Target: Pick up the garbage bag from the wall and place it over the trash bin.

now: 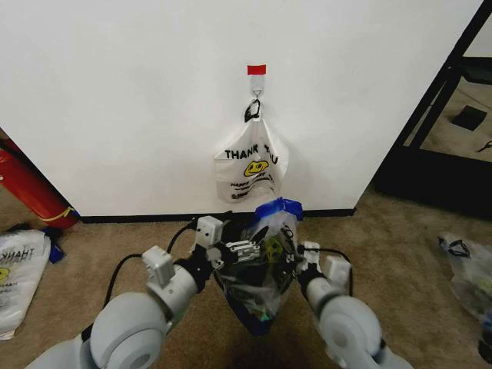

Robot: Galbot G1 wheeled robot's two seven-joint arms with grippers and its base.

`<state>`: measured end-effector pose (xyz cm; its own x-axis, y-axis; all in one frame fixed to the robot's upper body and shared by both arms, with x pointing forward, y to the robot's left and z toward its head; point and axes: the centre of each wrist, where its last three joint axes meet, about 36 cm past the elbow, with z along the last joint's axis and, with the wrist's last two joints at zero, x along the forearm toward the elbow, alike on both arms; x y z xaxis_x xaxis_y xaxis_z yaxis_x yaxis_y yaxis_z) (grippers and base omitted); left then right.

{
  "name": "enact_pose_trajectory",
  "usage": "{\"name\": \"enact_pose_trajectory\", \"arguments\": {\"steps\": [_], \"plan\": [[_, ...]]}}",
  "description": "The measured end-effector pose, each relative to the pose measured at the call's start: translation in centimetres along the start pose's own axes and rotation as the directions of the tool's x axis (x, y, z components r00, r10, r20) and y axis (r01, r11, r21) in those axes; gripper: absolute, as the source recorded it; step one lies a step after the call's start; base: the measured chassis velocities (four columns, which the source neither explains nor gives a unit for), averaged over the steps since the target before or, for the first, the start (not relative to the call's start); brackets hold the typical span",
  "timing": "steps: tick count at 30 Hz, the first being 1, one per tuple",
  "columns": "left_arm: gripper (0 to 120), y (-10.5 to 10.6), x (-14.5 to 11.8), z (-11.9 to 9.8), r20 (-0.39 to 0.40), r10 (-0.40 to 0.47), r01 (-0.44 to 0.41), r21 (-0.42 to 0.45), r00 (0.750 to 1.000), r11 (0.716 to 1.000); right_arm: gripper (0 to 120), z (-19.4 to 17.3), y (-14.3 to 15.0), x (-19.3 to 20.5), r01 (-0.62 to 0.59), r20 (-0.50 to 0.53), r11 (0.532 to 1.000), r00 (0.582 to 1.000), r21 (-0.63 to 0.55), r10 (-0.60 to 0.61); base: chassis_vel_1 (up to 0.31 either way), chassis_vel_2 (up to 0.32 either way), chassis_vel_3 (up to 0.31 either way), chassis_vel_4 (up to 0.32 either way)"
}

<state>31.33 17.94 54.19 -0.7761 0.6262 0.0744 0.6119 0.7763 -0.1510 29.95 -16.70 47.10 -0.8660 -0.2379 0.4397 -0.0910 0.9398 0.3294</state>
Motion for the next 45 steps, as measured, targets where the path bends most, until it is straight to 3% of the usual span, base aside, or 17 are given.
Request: {"name": "enact_pose_trajectory", "arguments": {"steps": [14,23,29,36,45], "plan": [[93,-0.1,-1.2,1.6,0.013,-0.020,0.021,-0.044,1.000,0.999,0,-0.3,0.2,2.8,-0.040,0.183,0.999,0.982,0.013,0.037,0.000,0.000,0.000,0.000],[86,-0.2,-1.2,1.3,0.035,-0.033,0.035,-0.042,0.999,0.999,0,0.3,0.5,3.4,-0.051,0.194,0.998,0.980,0.044,0.041,0.000,0.000,0.000,0.000],[71,-0.8,-0.5,1.1,0.039,-0.023,0.024,-0.029,0.999,0.999,0,0.4,0.5,3.6,-0.055,0.196,0.997,0.980,0.051,0.044,0.000,0.000,0.000,0.000],[66,-1.6,0.5,-0.3,0.062,0.005,-0.004,-0.022,0.998,1.000,0,0.5,0.6,3.5,-0.058,0.195,0.997,0.980,0.056,0.046,0.000,0.000,0.000,0.000],[66,-0.9,-1.0,0.3,0.043,-0.007,0.010,-0.071,0.999,0.997,0,0.4,0.7,3.6,-0.056,0.201,0.997,0.979,0.059,0.043,0.000,0.000,0.000,0.000]]}}
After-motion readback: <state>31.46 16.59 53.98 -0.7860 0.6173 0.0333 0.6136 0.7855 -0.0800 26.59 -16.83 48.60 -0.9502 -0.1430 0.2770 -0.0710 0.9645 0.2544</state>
